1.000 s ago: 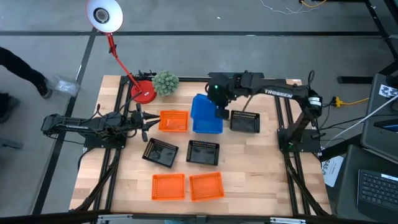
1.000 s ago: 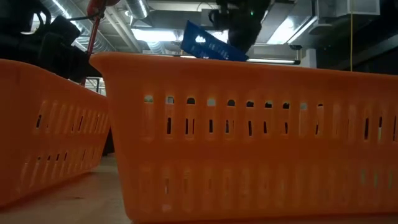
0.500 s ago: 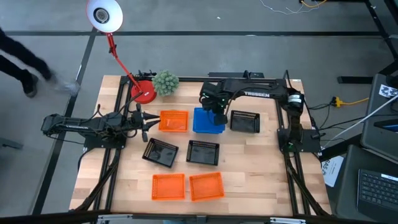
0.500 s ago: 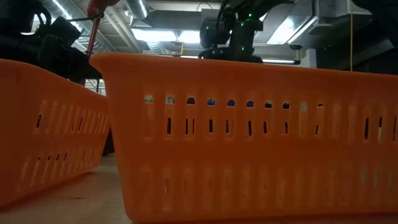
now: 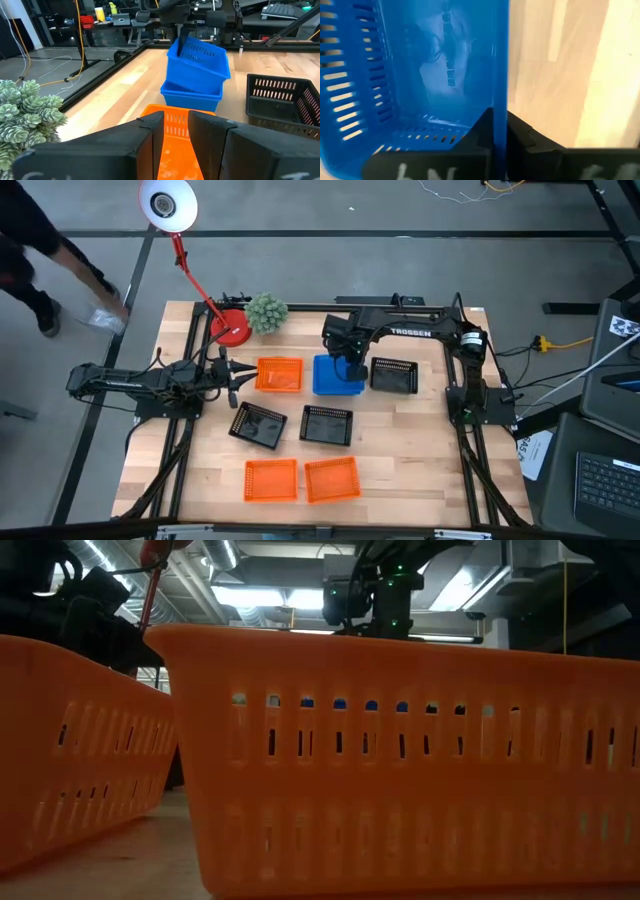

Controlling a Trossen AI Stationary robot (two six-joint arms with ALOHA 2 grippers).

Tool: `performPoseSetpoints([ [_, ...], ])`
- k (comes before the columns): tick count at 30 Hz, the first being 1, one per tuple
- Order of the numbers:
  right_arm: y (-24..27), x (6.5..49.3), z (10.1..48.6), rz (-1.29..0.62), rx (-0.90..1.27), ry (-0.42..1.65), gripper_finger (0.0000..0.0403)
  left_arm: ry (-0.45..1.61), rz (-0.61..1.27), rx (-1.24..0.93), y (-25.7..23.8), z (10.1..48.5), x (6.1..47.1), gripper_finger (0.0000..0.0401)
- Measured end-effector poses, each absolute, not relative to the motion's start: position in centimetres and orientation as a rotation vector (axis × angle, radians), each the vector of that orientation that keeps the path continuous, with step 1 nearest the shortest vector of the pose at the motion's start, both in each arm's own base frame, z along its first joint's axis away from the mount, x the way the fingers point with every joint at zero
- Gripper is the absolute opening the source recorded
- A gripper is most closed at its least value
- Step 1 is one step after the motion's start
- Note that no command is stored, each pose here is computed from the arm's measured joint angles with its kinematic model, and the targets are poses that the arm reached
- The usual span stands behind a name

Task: Stack baskets by color
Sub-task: Stack the bottom blue bin on the top blue bin

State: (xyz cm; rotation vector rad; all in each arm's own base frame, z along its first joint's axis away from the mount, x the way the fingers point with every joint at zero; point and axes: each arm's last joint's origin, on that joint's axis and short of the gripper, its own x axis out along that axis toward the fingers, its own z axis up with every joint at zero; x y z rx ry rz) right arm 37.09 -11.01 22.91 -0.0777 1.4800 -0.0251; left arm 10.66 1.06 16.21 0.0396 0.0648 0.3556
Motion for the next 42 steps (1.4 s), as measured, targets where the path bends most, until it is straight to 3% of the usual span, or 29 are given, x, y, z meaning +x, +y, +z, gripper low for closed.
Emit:
performPoseSetpoints([
  [10, -11.1, 37.4, 22.9, -0.030, -0.083, 1.444, 0.0027, 0.065, 0.355, 0.040, 1.1, 16.2, 10.7, 0.0080],
  [20, -11.1, 37.6, 23.0, -0.061, -0.054, 1.430, 0.0147, 0.094, 0.355, 0.045, 1.1, 15.9, 10.6, 0.0080],
  [24, -10.8, 37.7, 23.7, -0.081, -0.033, 1.427, 0.0175, 0.095, 0.355, 0.045, 1.1, 15.9, 10.6, 0.0080],
  [34, -8.2, 39.4, 29.8, -0.123, -0.069, 1.277, 0.0167, 0.095, 0.355, 0.045, 1.1, 15.9, 10.6, 0.0080],
  [39, -6.9, 39.7, 28.5, -0.373, -0.195, 1.298, 0.0160, 0.095, 0.355, 0.045, 1.1, 15.9, 10.6, 0.0080],
  [42, -5.4, 39.8, 27.4, -0.521, -0.425, 1.313, 0.0155, 0.096, 0.355, 0.045, 1.1, 15.9, 10.6, 0.0080],
])
